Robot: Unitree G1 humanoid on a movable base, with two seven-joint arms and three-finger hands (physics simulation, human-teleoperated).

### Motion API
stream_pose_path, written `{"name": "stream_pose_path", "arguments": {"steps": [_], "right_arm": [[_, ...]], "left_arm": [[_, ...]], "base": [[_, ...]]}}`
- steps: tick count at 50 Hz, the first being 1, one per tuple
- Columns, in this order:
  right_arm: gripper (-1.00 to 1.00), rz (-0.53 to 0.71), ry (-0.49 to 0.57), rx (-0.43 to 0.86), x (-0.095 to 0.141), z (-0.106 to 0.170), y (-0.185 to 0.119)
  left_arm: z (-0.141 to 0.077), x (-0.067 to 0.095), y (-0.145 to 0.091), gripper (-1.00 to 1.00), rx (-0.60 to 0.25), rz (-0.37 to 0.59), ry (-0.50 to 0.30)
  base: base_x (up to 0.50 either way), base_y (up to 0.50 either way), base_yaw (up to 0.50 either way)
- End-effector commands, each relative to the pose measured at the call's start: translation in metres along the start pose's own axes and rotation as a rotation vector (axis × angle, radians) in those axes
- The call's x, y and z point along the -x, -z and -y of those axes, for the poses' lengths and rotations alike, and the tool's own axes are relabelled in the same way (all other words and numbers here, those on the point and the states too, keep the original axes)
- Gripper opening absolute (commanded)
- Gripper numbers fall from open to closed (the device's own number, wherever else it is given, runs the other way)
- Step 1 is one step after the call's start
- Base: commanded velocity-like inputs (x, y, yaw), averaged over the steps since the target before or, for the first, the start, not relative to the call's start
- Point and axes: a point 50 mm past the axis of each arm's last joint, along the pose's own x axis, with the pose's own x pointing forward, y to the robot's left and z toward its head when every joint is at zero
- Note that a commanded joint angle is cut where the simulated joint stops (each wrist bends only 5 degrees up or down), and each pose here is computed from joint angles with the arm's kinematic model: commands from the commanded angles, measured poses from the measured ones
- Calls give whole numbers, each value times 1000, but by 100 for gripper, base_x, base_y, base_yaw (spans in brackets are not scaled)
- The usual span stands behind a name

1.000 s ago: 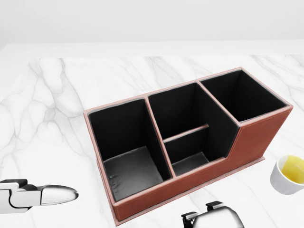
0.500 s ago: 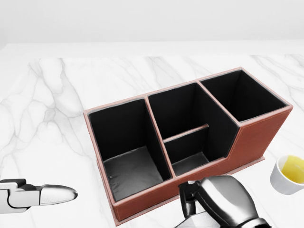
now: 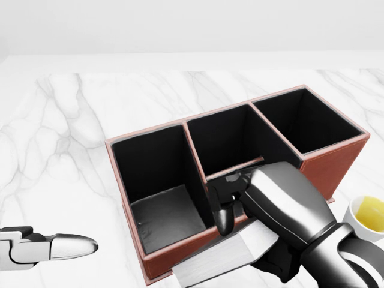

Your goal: Pick up the book and place it in the front compartment of the caddy.

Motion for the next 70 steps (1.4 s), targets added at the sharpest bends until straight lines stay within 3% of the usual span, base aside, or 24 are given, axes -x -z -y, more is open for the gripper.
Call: {"name": "stream_pose_path", "arguments": {"steps": [1,12,29,34,53,70], "right_arm": [[-100,132,132,51,-6,34,-20],[-100,215,210,124,-13,57,-35],[-100,207,243,239,-43,81,-43],[-100,169,212,255,-59,82,-38],[-100,8,275,317,-119,87,-13],[-100,-89,291,352,-143,88,13]], "left_arm": [[0,0,1,100,1,-5,0],[1,0,1,100,1,-3,2],[1,0,2,100,3,-8,3],[1,0,1,100,2,-6,2],[0,0,1,100,-1,-6,1],[0,0,1,100,1,-4,1]], "base": [[0,0,0],[0,0,0],[0,0,0],[0,0,0],[0,0,0],[0,0,0]]}}
